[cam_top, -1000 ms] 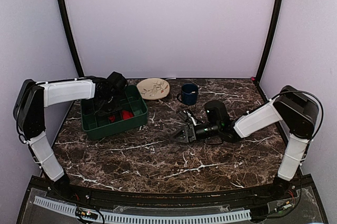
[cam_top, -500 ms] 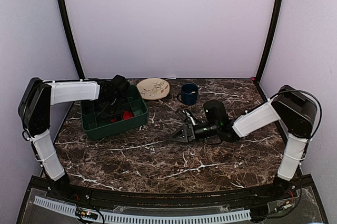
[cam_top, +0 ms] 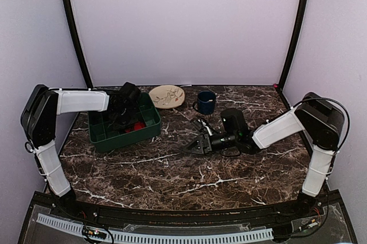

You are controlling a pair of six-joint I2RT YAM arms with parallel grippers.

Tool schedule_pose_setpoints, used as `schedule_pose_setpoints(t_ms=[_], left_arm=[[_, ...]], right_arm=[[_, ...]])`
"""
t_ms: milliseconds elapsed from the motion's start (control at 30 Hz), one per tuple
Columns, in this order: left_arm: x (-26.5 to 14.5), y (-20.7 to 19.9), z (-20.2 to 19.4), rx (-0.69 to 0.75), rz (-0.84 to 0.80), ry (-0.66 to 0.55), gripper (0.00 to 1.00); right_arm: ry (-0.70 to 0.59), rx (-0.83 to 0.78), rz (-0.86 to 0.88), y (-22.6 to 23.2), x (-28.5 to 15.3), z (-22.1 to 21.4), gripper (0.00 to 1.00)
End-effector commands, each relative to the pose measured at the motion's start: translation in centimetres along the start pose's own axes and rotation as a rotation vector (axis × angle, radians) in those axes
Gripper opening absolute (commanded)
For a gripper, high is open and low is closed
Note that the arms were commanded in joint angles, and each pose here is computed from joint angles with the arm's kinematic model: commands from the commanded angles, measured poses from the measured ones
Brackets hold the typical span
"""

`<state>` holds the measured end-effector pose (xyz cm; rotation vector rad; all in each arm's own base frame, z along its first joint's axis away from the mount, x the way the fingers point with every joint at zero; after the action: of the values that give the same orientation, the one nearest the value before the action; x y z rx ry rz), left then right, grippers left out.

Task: Roll the socks
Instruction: Place the sock in the storage box.

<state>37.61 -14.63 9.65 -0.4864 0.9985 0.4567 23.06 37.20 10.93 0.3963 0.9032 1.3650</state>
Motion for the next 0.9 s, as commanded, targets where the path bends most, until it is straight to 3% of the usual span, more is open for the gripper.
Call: schedule_pose_setpoints(t_ms=[0, 467, 600, 700, 767, 867], left_arm=[[1.0, 0.6, -0.4, 0.005, -0.008, 0.029, 0.0], [2.8, 1.7, -0.7, 0.008, -0.065, 0.087, 0.0], [2.9, 1.5, -0.6, 0.017, -0.102, 0.103, 0.18], [2.7, 1.5, -0.5, 0.021, -0.108, 0.107, 0.5], [2.4, 1.4, -0.4, 0.024, -0.113, 0.107, 0.59], [1.6, 1.5, -0.1, 0.024, -0.119, 0.102, 0.63]], right_arm=[[-0.017, -0.016, 0.007, -0.1, 0.2, 1.1, 0.41], [-0.015, -0.009, 0.0, -0.3, 0.6, 1.7, 0.42], [-0.014, -0.01, 0.0, -0.3, 0.7, 1.8, 0.42], [-0.011, -0.008, -0.001, -0.5, 0.9, 1.8, 0.42], [-0.011, -0.008, -0.002, -0.5, 0.9, 1.8, 0.42], [-0.011, -0.009, -0.003, -0.6, 1.0, 1.8, 0.42]])
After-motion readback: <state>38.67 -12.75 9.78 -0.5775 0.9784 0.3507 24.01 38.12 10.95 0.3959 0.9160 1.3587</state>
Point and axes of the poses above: each gripper's point midway between its finger pads, its own x axis out along the fingers, its own y axis along the line the jaws close on, z = x × y, the point moved 3 cm from there along -x, back along the fingers, and after that the axes turned 11 degrees about -x, right-handed, at the moved point
